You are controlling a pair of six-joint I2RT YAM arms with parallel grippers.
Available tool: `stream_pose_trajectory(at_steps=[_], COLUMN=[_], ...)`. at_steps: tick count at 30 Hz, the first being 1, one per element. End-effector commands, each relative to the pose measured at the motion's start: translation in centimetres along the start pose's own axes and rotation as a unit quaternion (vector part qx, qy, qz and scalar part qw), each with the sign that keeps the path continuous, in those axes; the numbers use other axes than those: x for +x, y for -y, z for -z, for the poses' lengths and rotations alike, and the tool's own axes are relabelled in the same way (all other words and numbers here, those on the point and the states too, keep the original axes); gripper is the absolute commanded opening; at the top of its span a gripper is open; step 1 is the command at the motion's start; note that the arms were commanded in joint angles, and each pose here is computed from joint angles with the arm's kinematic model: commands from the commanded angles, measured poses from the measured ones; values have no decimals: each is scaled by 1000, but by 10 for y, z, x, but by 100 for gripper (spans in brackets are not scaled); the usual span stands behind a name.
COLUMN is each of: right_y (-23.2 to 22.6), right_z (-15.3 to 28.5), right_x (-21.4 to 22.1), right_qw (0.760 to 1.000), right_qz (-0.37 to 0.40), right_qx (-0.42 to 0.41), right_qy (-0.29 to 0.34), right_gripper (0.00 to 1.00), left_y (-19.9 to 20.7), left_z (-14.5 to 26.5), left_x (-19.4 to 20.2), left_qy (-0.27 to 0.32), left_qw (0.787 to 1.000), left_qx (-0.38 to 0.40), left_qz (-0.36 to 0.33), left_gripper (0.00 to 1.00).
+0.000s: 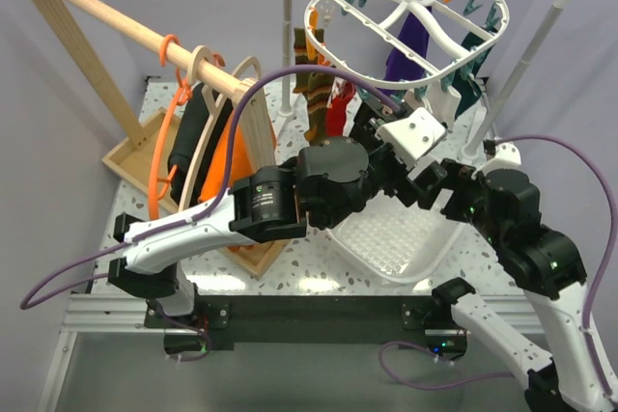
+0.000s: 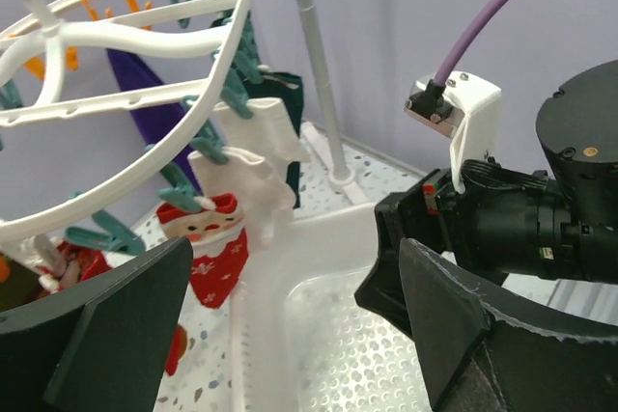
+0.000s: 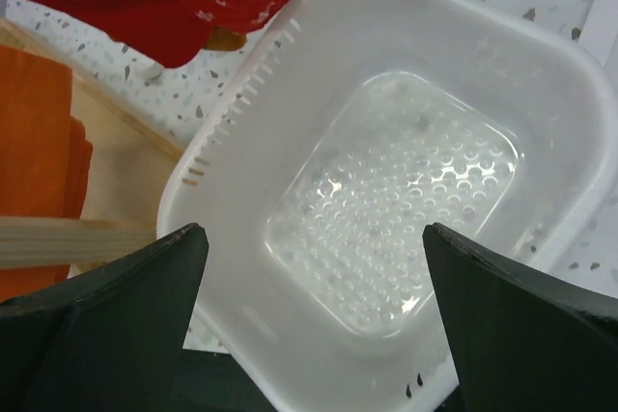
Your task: Remove the socks clipped to the hanger
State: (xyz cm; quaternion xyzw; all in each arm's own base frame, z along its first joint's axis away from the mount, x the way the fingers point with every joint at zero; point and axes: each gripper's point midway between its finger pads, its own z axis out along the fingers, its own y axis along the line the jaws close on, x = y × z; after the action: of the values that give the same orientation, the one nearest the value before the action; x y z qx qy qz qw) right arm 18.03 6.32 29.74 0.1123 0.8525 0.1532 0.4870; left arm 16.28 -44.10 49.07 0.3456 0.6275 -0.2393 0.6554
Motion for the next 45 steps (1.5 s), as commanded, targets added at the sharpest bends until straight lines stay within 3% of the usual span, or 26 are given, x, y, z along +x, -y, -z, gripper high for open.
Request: stream_pose_trajectory(at_steps=[1,7,12,21,24,28,32,35,45], right_y=[-28,-62,-47,-79,-78,-54,-57,-63,-79], right_z=[-47,-78,-109,-92,-89,-91,-90,-95,-114], right_x=[-40,-72,-83,-83,-86,-73,-63,-64,-77], right_qw=[999,994,993,969,969,985,981,978,973], right_qz=[14,29,15,80,86,73,84,92,83], right_qx=[-6,-76,-90,-204,-199,-134,-158,-172,-199], right_qy=[44,69,74,111,116,77,78,79,82], right_gripper=[98,94,86,69,67,70,83,84,67], left_y=[-37,-37,-48,-40,-38,-38,-38,-37,-30], left_z=[7,10,29,35,33,34,32,26,23], left_x=[-6,12,13,21,30,31,36,37,45], left_qy=[-5,-38,-37,-41,-51,-53,-48,-51,-68], left_qw=[997,996,996,998,998,998,998,998,997], left_qx=[-82,-82,-82,-39,-39,-36,-39,-39,-33], left_qz=[-5,-22,-7,11,10,9,13,10,23], left_gripper=[91,91,90,78,77,80,85,87,88])
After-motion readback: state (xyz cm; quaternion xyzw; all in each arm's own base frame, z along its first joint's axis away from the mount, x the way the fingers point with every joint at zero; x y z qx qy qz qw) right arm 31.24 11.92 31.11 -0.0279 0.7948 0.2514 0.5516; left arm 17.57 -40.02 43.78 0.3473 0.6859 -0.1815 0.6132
